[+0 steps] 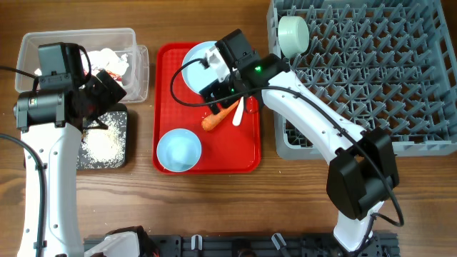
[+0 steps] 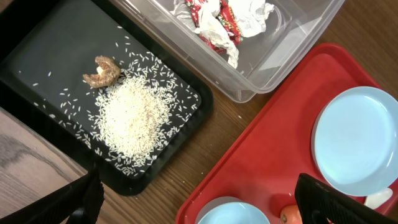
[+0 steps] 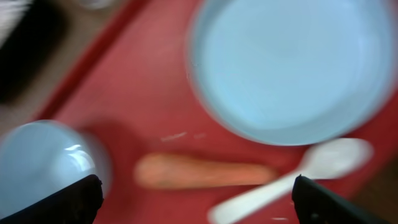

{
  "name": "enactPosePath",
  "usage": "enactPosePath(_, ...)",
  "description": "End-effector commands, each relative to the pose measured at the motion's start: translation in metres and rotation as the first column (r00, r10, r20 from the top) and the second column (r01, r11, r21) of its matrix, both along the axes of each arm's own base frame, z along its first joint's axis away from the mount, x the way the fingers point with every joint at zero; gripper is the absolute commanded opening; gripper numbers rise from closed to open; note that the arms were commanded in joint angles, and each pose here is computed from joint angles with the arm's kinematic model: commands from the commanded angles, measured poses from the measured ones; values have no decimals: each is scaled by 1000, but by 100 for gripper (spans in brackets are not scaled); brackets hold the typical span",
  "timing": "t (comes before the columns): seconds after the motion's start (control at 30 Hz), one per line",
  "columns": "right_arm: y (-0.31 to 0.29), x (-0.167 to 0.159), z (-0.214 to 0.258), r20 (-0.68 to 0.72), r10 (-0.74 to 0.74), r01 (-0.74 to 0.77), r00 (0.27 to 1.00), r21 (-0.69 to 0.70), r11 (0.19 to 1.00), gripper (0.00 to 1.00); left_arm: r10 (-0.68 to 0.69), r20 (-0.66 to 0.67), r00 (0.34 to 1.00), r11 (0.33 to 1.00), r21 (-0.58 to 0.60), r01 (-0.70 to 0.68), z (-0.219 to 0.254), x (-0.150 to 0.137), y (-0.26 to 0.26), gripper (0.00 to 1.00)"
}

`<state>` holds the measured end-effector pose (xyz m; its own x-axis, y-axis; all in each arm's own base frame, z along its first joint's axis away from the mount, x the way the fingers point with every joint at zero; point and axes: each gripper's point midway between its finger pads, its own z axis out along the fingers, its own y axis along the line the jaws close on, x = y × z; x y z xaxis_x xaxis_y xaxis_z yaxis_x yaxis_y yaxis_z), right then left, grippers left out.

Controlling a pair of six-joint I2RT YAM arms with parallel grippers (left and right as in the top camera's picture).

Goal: Sort waste into correct bins and load items into the dishwasher rack
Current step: 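Move the right gripper to the light-blue bowl on the red tray and grasp it, then carry the light-blue bowl into the rack and release it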

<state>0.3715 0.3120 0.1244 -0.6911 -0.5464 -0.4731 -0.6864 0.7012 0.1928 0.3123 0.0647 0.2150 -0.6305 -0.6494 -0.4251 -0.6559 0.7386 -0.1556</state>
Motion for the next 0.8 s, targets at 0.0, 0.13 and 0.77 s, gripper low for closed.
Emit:
enactPosePath(0.0, 31, -43, 14, -241, 53, -2, 969, 203, 979, 99, 17, 18, 1000, 1000, -4, -17, 5, 0, 2, 100)
enactPosePath(0.13, 26, -78, -30, -422, -244, 272, 873, 8, 962, 64, 17, 18, 1000, 1000, -4, -17, 5, 0, 2, 100)
enactPosePath(0.77, 19, -104, -83, -316, -413, 402, 854, -102, 910, 4, 17, 18, 1000, 1000, -4, -17, 5, 0, 2, 100)
